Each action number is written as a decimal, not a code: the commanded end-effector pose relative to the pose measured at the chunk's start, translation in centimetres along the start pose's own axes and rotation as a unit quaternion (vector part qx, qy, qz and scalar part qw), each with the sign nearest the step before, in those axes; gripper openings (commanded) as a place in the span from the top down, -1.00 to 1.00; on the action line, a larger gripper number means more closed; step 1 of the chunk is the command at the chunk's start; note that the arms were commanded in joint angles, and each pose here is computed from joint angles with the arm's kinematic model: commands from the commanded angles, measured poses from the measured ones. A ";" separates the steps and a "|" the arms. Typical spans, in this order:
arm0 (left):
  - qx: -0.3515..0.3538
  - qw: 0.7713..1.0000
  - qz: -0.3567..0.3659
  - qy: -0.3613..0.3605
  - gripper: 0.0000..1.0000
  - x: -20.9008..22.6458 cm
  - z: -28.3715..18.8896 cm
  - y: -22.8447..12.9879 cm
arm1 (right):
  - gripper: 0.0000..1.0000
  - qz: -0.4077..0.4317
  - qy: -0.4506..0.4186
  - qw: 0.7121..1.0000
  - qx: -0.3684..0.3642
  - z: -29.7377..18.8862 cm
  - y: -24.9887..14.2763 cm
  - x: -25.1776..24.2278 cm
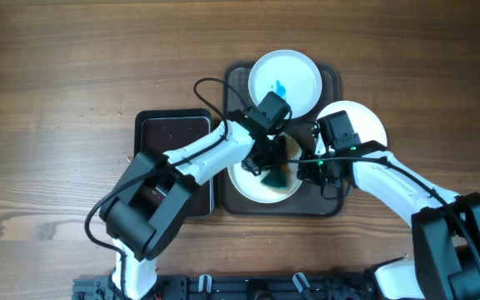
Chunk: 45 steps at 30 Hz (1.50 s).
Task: Clean dirty plates on tray and stack at the side
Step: 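Scrub the held plate's surface with the sponge in the left gripper, then return the sponge to the small dark tray with the left gripper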
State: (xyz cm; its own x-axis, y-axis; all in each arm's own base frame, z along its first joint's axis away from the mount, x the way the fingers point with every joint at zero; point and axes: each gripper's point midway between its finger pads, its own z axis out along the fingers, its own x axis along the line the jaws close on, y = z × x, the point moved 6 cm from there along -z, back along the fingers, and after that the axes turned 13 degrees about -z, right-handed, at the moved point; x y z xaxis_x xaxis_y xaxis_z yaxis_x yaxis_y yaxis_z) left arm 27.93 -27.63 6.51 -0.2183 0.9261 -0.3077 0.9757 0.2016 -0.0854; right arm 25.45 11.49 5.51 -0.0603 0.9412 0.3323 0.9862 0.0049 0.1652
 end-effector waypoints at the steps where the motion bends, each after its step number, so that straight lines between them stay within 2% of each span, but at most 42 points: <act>1: -0.073 0.984 -0.024 0.160 0.92 6.3 -0.2 2.0 | 0.91 -0.003 -0.028 0.999 0.020 0.8 -1.1 -1.0; 4: -0.100 0.978 -0.041 0.177 0.92 7.4 -2.1 3.0 | 0.92 -0.003 -0.028 0.999 0.021 0.8 -1.1 -1.1; 8: -0.128 0.975 -0.081 0.163 0.92 8.3 -4.9 4.3 | 0.91 -0.002 -0.029 0.999 0.023 0.8 -1.1 -1.1; 12: -0.157 0.975 -0.110 0.113 0.92 8.6 -8.9 5.4 | 0.91 -0.002 -0.029 0.999 0.024 0.8 -1.2 -1.1; 18: -0.145 0.985 -0.090 0.007 0.92 7.3 -13.3 4.7 | 0.91 -0.001 -0.029 0.999 0.024 0.8 -1.2 -1.1; 21: -0.148 0.984 -0.100 0.010 0.92 8.8 -15.1 4.5 | 0.91 -0.001 -0.029 0.999 0.024 0.8 -1.2 -1.1; 29: -0.140 0.970 -0.162 0.113 0.92 16.2 -14.3 5.0 | 0.91 -0.004 -0.028 0.999 0.019 0.8 -1.0 -1.0; 34: -0.125 0.963 -0.202 0.128 0.92 20.2 -11.0 4.2 | 0.91 -0.012 -0.024 0.999 0.023 0.8 -1.1 -1.0; 37: -0.120 0.964 -0.212 0.106 0.92 20.5 -10.7 4.4 | 0.91 -0.030 -0.019 0.999 0.023 0.7 -1.0 -0.8; 38: -0.119 0.965 -0.213 0.096 0.87 20.3 -10.7 4.5 | 0.92 -0.030 -0.019 0.999 0.024 0.5 -1.0 -0.7; 39: -0.119 0.966 -0.213 0.087 0.73 20.1 -10.8 4.6 | 0.92 -0.032 -0.019 0.999 0.023 0.3 -0.8 -0.6; 42: -0.124 0.968 -0.206 0.068 -0.05 19.3 -11.8 4.9 | 0.92 -0.044 -0.039 0.998 0.010 -1.3 0.6 -0.2; 45: -0.138 0.970 -0.193 0.060 -0.17 18.6 -13.6 5.1 | 0.91 -0.071 -0.052 0.996 -0.004 -3.3 2.2 0.6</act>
State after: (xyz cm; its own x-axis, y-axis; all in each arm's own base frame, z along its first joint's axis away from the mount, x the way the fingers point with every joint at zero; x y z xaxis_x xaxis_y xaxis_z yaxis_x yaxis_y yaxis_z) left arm 28.10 -4.70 10.26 -0.6161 0.7799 -0.1105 0.7798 0.6237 0.0543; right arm 24.68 11.14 6.26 -0.1095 0.9533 0.2816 0.9911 0.0831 0.1040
